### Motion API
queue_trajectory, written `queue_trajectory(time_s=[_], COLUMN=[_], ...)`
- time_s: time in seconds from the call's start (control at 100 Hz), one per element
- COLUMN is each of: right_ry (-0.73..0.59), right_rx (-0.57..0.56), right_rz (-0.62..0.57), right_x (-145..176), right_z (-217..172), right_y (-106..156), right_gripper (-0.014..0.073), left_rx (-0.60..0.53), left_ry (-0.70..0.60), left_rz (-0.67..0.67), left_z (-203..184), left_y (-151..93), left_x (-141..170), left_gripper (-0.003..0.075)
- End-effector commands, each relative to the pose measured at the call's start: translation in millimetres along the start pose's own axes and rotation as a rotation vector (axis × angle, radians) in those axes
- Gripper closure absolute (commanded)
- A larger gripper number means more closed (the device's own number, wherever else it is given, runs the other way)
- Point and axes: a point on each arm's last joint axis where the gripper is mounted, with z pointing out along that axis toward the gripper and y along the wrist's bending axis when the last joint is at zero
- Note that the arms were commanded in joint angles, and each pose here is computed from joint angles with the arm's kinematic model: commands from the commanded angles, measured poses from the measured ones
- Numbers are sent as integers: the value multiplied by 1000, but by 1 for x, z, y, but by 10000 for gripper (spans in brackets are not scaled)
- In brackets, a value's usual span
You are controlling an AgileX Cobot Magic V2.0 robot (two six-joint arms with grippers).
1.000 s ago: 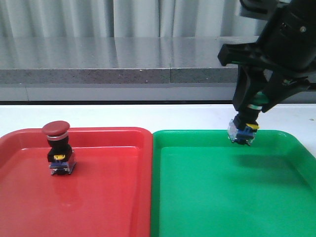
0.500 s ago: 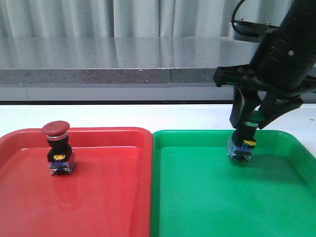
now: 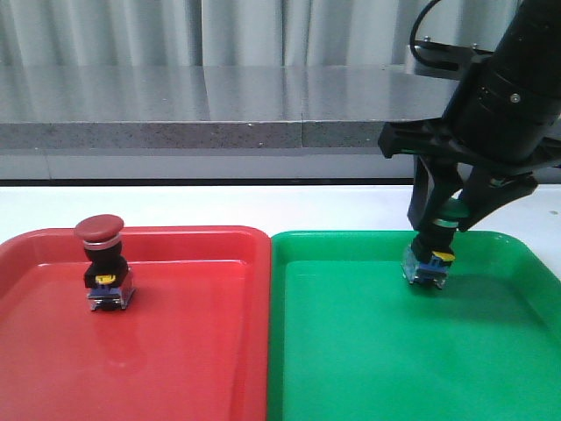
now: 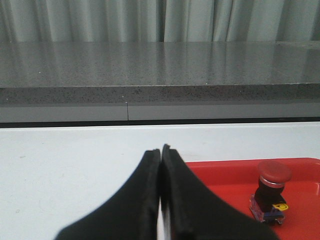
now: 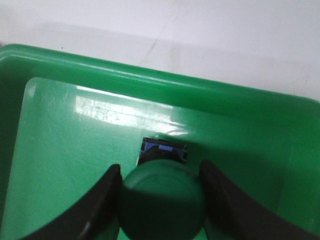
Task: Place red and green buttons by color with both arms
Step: 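Carry the green button into the green tray and lower it, then open the right gripper and raise it away from the button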
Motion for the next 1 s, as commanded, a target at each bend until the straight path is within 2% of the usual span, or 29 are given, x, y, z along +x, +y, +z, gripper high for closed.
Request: queue_trajectory(time_s=[0.0, 0.75, 0.99], right_ry=[-94, -67, -64], right_rx=[-21, -18, -17], right_rz=[1, -16, -16], right_x=[-11, -9, -9], right_z=[-17, -16, -16], right_y=[4, 4, 4], right_gripper=[244, 238, 65], left_rx=[6, 6, 6], left_ry=[-72, -72, -72], left_rz=[-9, -9, -9], left_z=[0, 0, 0], left_y=[0, 0, 0], left_x=[5, 5, 5], left_gripper=[739, 739, 739])
